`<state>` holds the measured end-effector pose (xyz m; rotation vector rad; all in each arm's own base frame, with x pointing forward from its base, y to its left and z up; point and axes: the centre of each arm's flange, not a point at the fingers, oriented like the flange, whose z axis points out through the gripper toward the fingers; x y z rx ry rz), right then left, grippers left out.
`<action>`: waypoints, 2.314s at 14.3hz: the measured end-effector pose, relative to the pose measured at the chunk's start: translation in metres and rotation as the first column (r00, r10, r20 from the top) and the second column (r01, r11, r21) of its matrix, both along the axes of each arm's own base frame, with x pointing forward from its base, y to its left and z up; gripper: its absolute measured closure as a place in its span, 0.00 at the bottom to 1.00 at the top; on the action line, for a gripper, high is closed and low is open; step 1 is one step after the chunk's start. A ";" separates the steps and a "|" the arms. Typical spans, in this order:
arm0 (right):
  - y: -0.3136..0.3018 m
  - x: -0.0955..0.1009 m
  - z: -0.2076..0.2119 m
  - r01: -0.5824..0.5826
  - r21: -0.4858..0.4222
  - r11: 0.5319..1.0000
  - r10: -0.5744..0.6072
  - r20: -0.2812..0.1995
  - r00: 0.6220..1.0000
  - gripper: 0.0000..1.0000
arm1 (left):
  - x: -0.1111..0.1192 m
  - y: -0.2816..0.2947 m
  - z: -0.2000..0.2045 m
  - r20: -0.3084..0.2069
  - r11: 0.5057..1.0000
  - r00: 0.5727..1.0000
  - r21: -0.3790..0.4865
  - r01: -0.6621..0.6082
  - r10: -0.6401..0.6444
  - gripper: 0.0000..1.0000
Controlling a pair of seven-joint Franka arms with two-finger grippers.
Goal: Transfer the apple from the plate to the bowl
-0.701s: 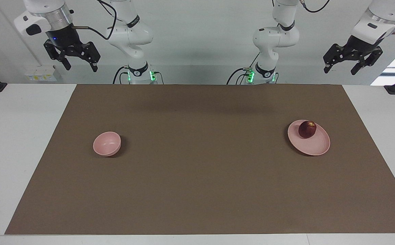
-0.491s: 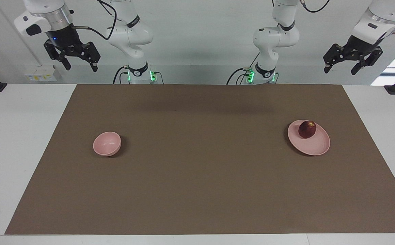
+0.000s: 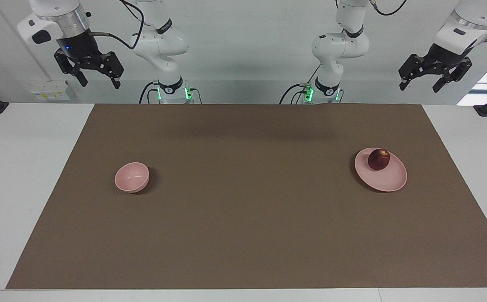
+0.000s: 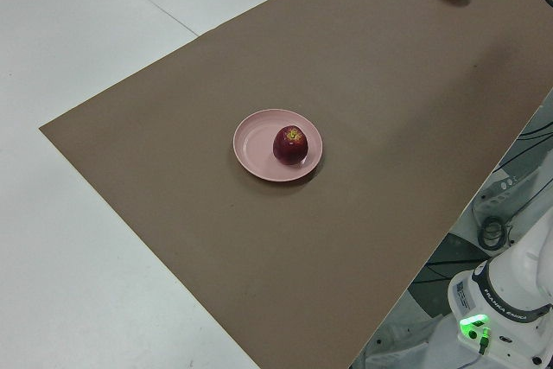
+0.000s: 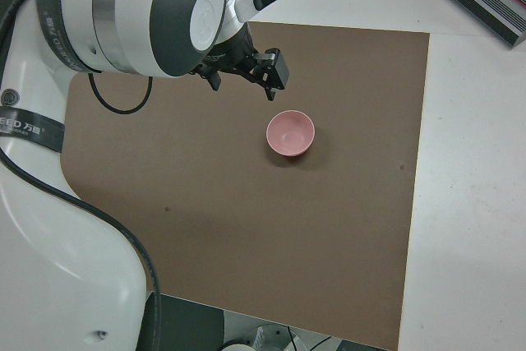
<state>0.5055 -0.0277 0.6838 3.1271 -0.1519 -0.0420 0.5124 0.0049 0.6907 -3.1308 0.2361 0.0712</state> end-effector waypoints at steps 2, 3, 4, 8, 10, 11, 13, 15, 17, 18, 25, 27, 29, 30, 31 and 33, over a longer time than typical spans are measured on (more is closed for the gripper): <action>0.000 0.000 0.000 0.000 0.000 1.000 0.000 0.000 1.000 0.00 | 0.000 0.000 0.000 0.000 1.000 1.000 0.000 0.000 0.000 0.00; 0.000 0.000 0.000 0.000 0.000 1.000 0.000 0.000 1.000 0.00 | 0.000 0.000 0.000 0.000 1.000 1.000 0.000 0.000 0.000 0.00; 0.000 0.000 0.000 0.000 0.000 1.000 0.000 0.000 1.000 0.00 | 0.000 0.000 0.000 0.000 1.000 1.000 0.000 0.000 0.000 0.00; 0.000 0.000 0.000 0.000 0.000 1.000 0.000 -0.001 1.000 0.00 | 0.000 0.000 0.000 0.000 1.000 1.000 0.000 0.000 0.000 0.00; 0.000 -0.001 0.000 0.000 0.000 1.000 0.000 -0.001 1.000 0.00 | 0.000 0.000 0.000 0.000 1.000 1.000 0.000 0.000 0.000 0.00; 0.000 -0.001 0.000 0.000 0.000 1.000 0.000 -0.001 1.000 0.00 | 0.000 0.000 0.000 0.000 1.000 1.000 -0.001 0.000 0.000 0.00; 0.000 -0.001 0.000 0.000 0.000 1.000 0.000 -0.001 1.000 0.00 | 0.000 -0.001 0.000 0.000 1.000 1.000 -0.001 0.002 -0.002 0.00; 0.000 -0.001 -0.001 0.000 0.000 1.000 0.000 -0.002 1.000 0.00 | 0.000 -0.003 0.000 -0.001 1.000 1.000 -0.002 0.005 -0.005 0.00; 0.000 -0.001 -0.001 0.000 0.000 1.000 0.000 -0.002 1.000 0.00 | 0.000 -0.004 -0.002 -0.003 1.000 1.000 -0.003 0.007 -0.007 0.00; 0.000 -0.001 -0.001 0.000 0.000 1.000 0.000 -0.002 1.000 0.00 | 0.000 -0.004 -0.003 -0.005 1.000 1.000 -0.003 0.007 -0.007 0.00; 0.000 -0.001 -0.002 0.000 0.001 1.000 0.000 -0.004 1.000 0.00 | 0.001 -0.003 -0.047 0.004 1.000 1.000 -0.015 0.004 -0.004 0.00; -0.001 -0.003 -0.004 0.000 0.002 1.000 0.000 -0.010 1.000 0.00 | -0.001 -0.001 -0.073 0.009 1.000 1.000 -0.017 0.000 0.000 0.00; -0.001 -0.008 -0.007 0.000 0.005 1.000 0.000 -0.019 1.000 0.00 | -0.002 0.001 -0.099 0.003 1.000 1.000 -0.018 -0.004 0.004 0.00; -0.001 -0.011 -0.008 0.000 0.006 1.000 0.001 -0.021 1.000 0.00 | -0.001 0.002 -0.114 0.008 1.000 1.000 -0.019 -0.003 0.003 0.00; -0.002 -0.013 -0.008 0.000 0.007 1.000 0.000 -0.021 1.000 0.00 | 0.001 0.004 -0.129 0.016 1.000 1.000 -0.020 -0.002 0.003 0.00; -0.004 -0.014 -0.008 0.004 0.008 1.000 -0.004 -0.021 1.000 0.00 | 0.002 0.013 -0.157 0.033 1.000 0.999 -0.021 0.002 -0.001 0.00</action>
